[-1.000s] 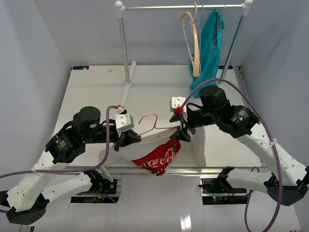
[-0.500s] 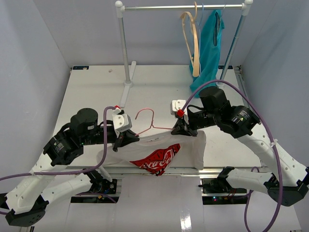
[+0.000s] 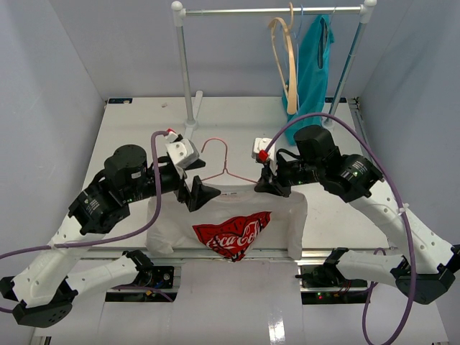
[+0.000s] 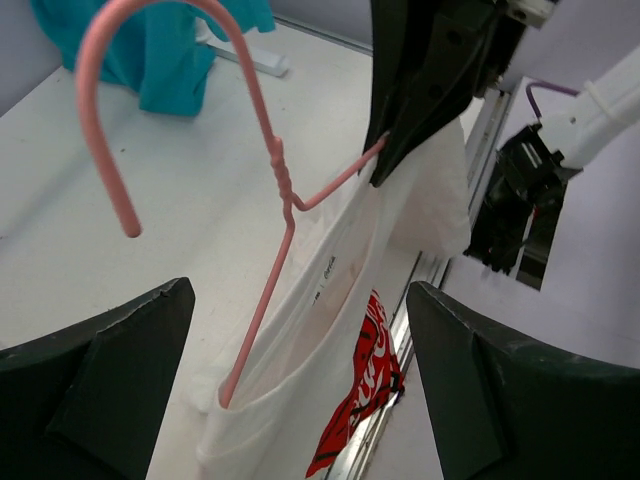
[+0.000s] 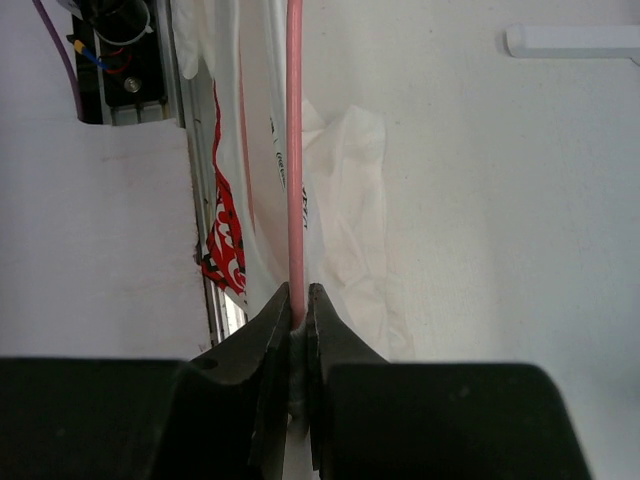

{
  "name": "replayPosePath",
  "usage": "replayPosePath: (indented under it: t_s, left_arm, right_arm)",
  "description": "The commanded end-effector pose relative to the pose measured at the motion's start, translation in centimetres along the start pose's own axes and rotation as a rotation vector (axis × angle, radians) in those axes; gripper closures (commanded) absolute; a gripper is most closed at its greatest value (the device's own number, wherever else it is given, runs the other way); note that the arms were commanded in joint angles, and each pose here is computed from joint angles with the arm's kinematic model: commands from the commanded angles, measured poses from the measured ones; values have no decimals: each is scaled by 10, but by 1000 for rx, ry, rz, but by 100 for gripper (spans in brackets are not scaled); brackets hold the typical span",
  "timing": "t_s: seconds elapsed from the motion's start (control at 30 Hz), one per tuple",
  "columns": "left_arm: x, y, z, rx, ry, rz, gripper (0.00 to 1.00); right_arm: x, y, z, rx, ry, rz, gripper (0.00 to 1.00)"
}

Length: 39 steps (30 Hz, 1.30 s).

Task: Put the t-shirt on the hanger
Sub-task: Place the hanger at the clothesline.

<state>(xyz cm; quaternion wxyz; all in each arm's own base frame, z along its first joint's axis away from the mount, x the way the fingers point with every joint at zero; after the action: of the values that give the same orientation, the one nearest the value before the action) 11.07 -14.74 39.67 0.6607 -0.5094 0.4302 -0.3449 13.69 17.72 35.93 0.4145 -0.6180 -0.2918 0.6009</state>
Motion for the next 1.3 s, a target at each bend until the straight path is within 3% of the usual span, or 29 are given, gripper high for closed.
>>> replayPosePath:
  t_s: [0.0,0.13,0.37,0.57,0.67,0.77,1.0,1.13,1.27]
  left_arm:
    - [-6,-30,9,-93,-165,-112,2]
    - [-5,-35,14,-207,-264,-137,2]
    - [27,-15,7,-330,-148,-207,2]
    - [44,9,21,-482,-358,-171,2]
    - [43,34,22,-542,-457,-232,2]
    - [46,57,18,-550,-456,-303,2]
    - [65,82,14,-619,-416,-170,2]
    - [72,106,9,-699,-422,-170,2]
    - [78,136,5,-685,-408,-179,2]
  right_arm:
    - [-13,-17,-3,5,116,-90,92]
    - [-24,-20,-8,69,270,-89,92]
    - [-29,-18,-23,211,519,0,92]
    - [-32,-34,-36,300,677,-10,92]
    - [-32,-48,-43,357,747,-33,92]
    - [-29,-64,-54,431,838,-58,92]
    - [-9,-91,-87,510,1032,-78,92]
    - [10,-106,-107,520,1086,-117,92]
    - [19,-126,-126,485,1148,-215,92]
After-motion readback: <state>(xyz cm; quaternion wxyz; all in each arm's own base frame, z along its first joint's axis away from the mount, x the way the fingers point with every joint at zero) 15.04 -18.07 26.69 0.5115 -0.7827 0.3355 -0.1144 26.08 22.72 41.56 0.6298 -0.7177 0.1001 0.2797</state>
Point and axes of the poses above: each gripper's point midway between its finger pads, its own x axis out along the fingers, its own z axis along the line the jaws close on, y = z × x, the point moved 10 cm from there along -x, back along the fingers, and after that the axes turned 7 degrees about x, right-handed, at the moved point
